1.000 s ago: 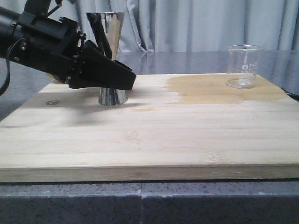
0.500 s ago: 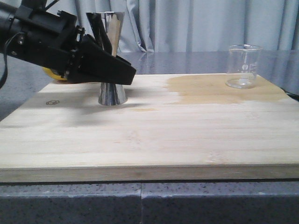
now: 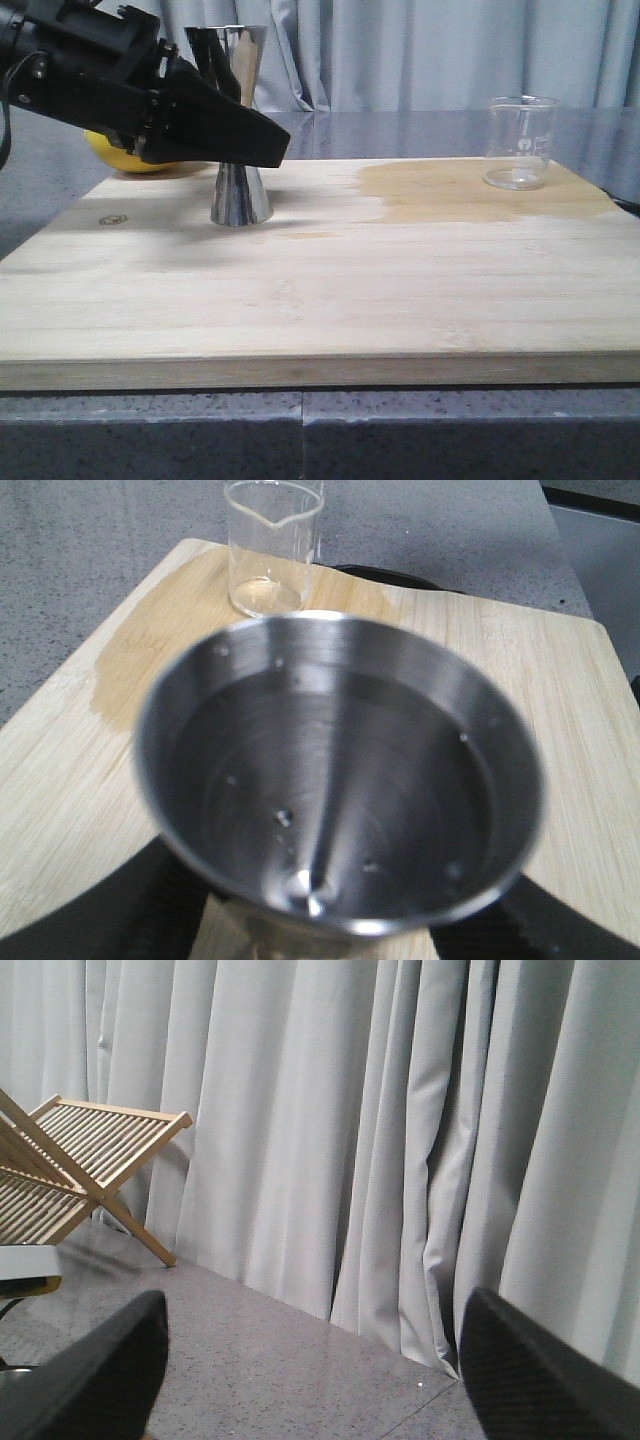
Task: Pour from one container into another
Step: 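Open the left gripper and raise it away from the jigger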
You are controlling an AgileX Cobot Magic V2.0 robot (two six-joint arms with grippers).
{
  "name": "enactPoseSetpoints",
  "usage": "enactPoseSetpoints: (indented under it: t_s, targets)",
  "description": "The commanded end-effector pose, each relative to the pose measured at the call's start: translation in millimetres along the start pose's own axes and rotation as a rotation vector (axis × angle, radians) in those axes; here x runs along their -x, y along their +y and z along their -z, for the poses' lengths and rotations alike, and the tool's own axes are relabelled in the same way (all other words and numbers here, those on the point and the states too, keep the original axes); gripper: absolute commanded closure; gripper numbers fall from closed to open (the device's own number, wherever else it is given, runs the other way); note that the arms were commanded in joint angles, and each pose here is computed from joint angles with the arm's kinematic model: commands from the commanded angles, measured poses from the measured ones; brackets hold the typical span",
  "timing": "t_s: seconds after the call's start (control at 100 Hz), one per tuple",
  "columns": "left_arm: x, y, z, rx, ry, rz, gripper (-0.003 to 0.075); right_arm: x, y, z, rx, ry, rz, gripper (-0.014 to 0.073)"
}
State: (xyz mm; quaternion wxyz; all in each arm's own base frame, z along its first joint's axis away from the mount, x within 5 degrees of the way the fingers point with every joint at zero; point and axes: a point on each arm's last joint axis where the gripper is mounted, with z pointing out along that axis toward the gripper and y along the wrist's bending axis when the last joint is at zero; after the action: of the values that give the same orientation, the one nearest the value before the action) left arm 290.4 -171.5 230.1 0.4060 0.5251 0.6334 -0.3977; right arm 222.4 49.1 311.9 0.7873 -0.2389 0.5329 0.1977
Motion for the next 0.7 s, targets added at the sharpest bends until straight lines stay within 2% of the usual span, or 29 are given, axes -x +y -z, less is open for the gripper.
enactPoseSetpoints:
  t_s: [0.0,0.46,0.69]
  targets:
    - [22,-5,9,0.007,-0.073,-0.022,0.0297,18,-1,-1,-0.004,-0.101,0.020,0.0051]
    - [22,1,28,0.005,-0.114,0.021,0.0297,18,-1,-1,-0.004,-0.101,0.020,0.0051]
    - [24,-2,33,-0.004,-0.100,0.001,0.0297,18,-2,-1,-0.007,-0.094,0.020,0.0051]
